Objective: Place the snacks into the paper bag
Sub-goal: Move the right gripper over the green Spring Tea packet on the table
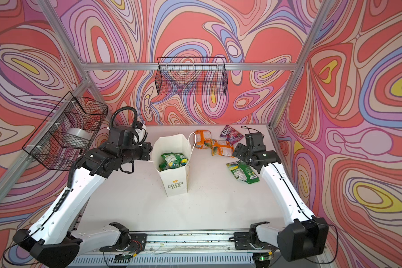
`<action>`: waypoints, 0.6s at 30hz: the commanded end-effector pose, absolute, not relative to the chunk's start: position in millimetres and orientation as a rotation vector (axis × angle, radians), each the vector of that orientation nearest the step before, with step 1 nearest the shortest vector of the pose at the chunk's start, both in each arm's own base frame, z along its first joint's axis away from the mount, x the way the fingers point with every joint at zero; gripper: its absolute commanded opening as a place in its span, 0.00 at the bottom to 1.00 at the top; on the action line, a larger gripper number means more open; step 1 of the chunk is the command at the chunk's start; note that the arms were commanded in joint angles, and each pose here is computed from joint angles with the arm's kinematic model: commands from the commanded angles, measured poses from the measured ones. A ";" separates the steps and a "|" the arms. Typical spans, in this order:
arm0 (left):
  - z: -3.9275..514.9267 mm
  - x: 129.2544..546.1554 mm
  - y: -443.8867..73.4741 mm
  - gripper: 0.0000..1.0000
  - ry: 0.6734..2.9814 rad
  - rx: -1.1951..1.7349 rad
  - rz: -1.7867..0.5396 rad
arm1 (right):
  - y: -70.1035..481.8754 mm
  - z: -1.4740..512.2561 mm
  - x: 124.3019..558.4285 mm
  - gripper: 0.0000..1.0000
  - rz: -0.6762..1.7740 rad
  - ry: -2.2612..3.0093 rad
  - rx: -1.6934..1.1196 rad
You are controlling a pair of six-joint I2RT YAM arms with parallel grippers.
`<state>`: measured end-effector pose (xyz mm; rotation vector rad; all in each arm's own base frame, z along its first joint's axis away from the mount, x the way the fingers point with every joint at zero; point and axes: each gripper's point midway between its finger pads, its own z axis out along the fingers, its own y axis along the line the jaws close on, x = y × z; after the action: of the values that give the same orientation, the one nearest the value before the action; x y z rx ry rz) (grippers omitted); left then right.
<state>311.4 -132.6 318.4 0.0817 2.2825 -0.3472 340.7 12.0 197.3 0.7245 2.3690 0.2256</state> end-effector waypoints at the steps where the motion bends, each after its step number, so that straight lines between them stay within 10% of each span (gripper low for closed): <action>1: 328.2 315.9 -135.0 0.00 2.231 0.086 -0.389 | -3.4 183.1 354.5 0.98 0.399 2.282 0.835; 18: 333.1 311.0 -125.0 0.00 2.185 0.038 -0.400 | -63.9 71.9 383.0 0.97 0.578 2.280 1.030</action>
<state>308.9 -122.3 323.7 0.0455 2.2278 -0.3608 367.9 -69.8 68.3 1.1022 2.3007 0.4634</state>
